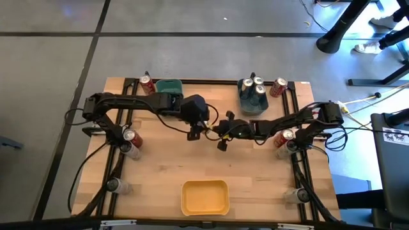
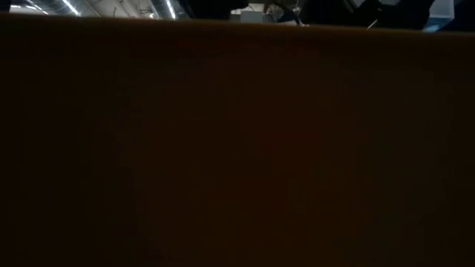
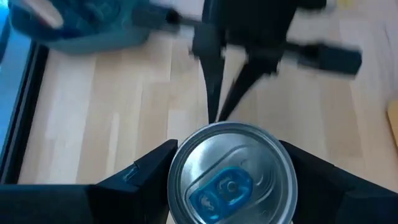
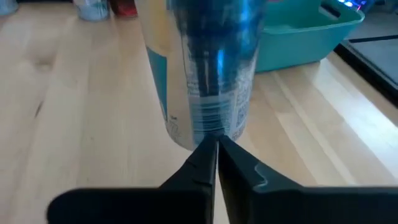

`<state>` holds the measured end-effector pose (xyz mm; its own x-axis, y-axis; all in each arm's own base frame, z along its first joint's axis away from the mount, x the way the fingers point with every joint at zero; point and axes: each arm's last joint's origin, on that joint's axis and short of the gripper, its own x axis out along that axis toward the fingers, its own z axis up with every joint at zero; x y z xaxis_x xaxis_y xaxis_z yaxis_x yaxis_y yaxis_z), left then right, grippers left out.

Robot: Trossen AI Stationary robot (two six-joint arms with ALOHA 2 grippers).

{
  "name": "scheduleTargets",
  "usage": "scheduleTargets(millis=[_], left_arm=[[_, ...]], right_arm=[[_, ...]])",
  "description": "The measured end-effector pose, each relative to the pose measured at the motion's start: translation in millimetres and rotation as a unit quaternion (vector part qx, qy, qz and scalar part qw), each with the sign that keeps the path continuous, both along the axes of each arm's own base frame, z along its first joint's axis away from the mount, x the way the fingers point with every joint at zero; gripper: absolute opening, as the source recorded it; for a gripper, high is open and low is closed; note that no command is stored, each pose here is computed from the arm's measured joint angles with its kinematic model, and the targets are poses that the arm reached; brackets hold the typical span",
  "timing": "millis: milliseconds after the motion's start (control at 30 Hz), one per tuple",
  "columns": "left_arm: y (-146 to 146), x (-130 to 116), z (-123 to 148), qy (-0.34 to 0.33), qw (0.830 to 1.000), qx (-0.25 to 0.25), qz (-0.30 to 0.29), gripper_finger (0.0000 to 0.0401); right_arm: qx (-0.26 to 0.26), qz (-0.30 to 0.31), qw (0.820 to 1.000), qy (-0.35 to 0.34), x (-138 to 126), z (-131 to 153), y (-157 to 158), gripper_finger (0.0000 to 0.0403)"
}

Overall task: Sort soda cans
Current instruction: Put the blue soda can into the blue bin

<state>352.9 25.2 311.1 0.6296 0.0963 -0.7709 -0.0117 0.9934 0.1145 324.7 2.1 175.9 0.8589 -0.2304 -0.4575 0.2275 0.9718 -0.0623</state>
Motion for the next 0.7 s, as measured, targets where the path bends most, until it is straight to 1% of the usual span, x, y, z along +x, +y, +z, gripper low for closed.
scheduleTargets(millis=[133, 200, 333, 433, 567, 700], left_arm=[[2, 4, -20, -0.03, 1.0, -0.003, -0.001, 0.0228], [3, 7, -31, -0.055, 0.998, -0.008, 0.0, 0.0228], [7, 7, -49, -0.084, 0.996, -0.022, 0.016, 0.0228], [8, 4, -60, -0.079, 0.996, -0.034, 0.027, 0.0228], [8, -3, -79, -0.052, 0.997, -0.045, 0.036, 0.0228], [8, -6, -90, -0.053, 0.996, -0.049, 0.043, 0.0228]], right_arm=[[0.002, -0.002, 1.0, 0.015, 0, -7, -1, 0.0003], [0.004, -0.005, 1.0, 0.021, 1, -12, -1, 0.0005], [0.013, -0.01, 0.999, 0.035, 2, -20, -1, 0.0011], [0.026, -0.018, 0.998, 0.052, 0, -22, -1, 0.0011], [0.046, -0.022, 0.997, 0.064, -4, -18, -1, 0.0012], [0.049, -0.023, 0.996, 0.066, -6, -16, -1, 0.0012]])
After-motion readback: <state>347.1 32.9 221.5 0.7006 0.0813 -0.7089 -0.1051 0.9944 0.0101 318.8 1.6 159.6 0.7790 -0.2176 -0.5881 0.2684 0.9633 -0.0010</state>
